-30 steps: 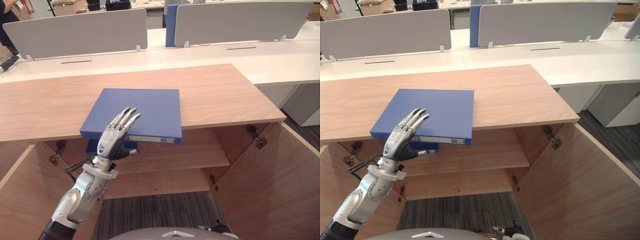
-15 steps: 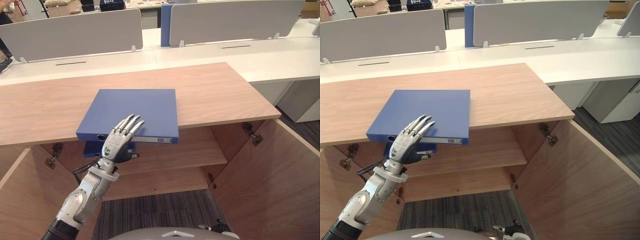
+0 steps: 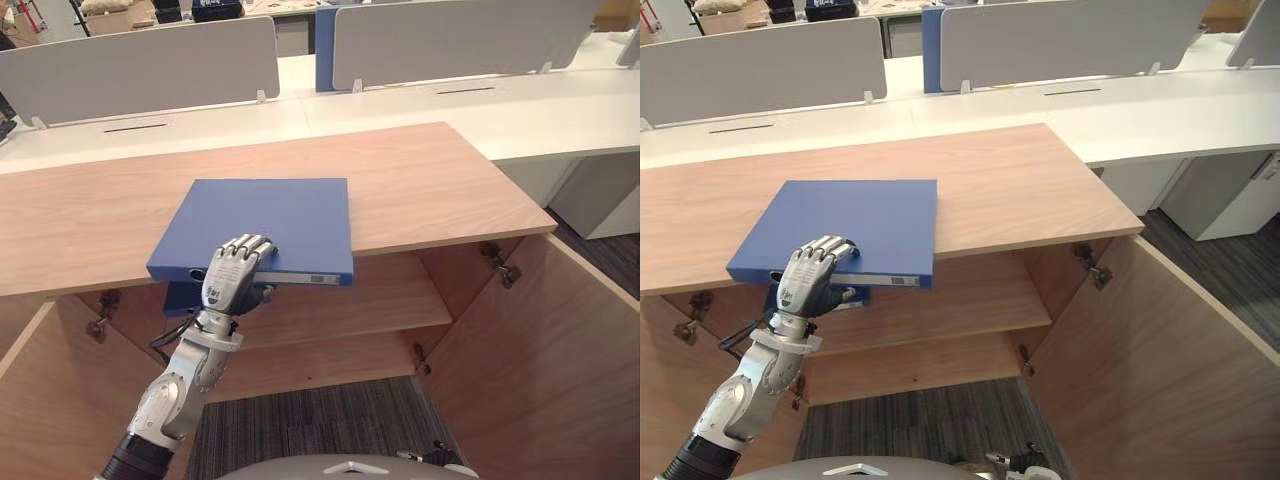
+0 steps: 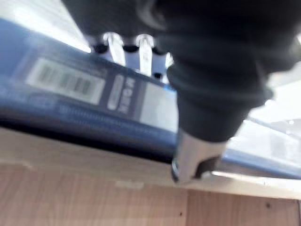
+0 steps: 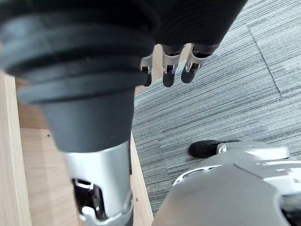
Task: Walk over to the cabinet, pick up the folder, carry it to the office cabinet, place the folder inside the office cabinet, then close the office cabinet door
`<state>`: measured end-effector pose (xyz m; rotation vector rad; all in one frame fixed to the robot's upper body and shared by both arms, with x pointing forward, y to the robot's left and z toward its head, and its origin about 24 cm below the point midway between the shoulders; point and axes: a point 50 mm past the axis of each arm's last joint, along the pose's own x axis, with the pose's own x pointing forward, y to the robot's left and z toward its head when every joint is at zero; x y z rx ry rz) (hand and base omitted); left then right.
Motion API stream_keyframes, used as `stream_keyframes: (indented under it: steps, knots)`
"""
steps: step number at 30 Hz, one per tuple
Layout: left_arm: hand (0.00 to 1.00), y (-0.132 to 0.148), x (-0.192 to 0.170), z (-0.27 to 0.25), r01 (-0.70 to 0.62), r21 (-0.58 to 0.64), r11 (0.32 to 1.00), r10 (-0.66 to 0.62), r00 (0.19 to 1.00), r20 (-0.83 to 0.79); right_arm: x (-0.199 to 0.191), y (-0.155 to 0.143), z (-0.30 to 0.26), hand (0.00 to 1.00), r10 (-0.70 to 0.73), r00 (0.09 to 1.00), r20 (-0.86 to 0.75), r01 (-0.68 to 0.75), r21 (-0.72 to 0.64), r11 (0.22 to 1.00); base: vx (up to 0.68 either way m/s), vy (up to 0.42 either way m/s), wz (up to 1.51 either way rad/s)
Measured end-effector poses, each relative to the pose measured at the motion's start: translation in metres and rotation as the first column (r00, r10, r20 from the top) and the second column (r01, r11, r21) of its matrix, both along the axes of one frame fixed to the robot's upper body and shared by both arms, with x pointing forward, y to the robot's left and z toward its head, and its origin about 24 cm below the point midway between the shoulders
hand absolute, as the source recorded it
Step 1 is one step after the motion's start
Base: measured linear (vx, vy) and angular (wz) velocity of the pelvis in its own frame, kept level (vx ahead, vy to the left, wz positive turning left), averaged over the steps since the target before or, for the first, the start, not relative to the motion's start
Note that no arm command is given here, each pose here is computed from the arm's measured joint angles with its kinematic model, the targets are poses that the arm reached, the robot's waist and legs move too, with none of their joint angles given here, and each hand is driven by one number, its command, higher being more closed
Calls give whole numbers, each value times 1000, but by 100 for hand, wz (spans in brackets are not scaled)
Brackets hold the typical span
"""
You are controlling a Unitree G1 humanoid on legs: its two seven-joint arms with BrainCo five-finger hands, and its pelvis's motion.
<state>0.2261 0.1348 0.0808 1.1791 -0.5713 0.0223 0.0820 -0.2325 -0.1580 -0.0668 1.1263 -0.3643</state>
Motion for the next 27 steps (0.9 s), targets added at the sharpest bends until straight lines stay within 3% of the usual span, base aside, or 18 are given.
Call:
stream_keyframes:
  steps: [11, 19, 27]
  knots:
    - [100, 1, 2, 5, -21, -33, 999, 22, 999, 26, 1, -1, 0, 0, -8, 1000, 4, 8, -1, 1000, 0, 0, -2]
    - [100, 8, -3, 19, -52, -139, 989, 63, 995, 79, 1, -1, 0, 0, -8, 1000, 5, 8, -2, 1000, -2, 2, -4]
    - [100, 28, -23, 62, -65, -444, 894, 189, 952, 242, -4, 3, -1, 0, 0, 1000, -7, 0, 0, 1000, -38, 2, 1]
